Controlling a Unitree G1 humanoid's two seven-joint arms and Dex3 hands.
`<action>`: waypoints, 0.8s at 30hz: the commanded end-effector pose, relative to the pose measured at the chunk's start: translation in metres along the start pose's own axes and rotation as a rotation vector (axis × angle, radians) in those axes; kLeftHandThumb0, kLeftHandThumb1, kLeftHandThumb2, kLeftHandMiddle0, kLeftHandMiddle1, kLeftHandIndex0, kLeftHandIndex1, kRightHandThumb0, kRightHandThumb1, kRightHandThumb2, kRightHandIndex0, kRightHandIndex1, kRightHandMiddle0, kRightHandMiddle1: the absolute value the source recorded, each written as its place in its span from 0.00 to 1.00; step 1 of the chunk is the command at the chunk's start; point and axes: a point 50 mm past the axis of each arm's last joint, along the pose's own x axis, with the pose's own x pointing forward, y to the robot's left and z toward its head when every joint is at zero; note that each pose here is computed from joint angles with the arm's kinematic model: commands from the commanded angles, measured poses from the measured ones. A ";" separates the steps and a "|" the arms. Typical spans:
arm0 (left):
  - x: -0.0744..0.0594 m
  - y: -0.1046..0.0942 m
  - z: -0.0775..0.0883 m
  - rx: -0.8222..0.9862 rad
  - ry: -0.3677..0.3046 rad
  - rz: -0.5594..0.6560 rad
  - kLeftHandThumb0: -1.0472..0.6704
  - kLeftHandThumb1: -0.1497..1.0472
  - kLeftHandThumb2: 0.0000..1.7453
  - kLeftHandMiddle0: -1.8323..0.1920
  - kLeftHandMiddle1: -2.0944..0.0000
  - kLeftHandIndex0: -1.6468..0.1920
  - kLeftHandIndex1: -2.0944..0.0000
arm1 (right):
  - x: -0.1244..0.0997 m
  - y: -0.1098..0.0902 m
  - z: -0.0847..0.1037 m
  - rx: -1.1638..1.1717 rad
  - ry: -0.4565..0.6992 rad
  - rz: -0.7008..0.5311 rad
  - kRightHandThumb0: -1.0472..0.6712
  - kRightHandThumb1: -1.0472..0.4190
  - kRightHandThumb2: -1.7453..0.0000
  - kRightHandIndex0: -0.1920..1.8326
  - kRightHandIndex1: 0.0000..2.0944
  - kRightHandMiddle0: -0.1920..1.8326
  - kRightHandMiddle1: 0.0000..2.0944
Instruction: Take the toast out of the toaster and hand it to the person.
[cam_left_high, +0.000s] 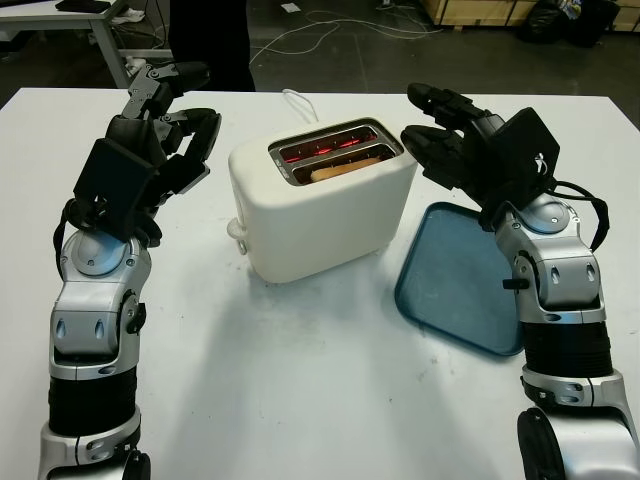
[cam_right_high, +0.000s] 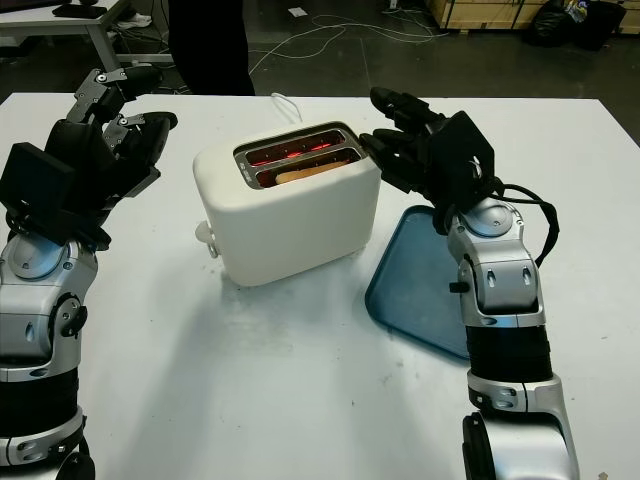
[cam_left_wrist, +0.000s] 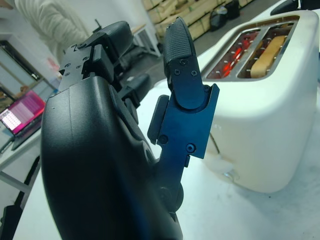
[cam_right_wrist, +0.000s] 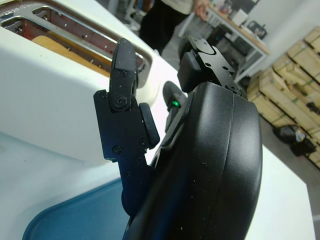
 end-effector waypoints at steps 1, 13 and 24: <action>0.001 0.001 0.004 0.006 -0.021 0.005 0.30 0.89 0.28 0.91 0.49 0.89 0.54 | 0.000 0.000 0.001 0.013 -0.017 -0.002 0.35 0.09 0.79 0.10 0.33 0.28 0.01; 0.002 0.003 0.005 0.000 -0.019 0.007 0.31 0.89 0.26 0.91 0.49 0.90 0.54 | -0.001 0.001 0.003 0.003 -0.006 -0.004 0.36 0.09 0.79 0.10 0.32 0.27 0.00; 0.004 -0.001 0.005 0.011 -0.037 0.000 0.31 0.89 0.27 0.91 0.48 0.90 0.53 | -0.002 -0.002 0.002 0.001 0.001 -0.008 0.37 0.09 0.78 0.10 0.31 0.27 0.00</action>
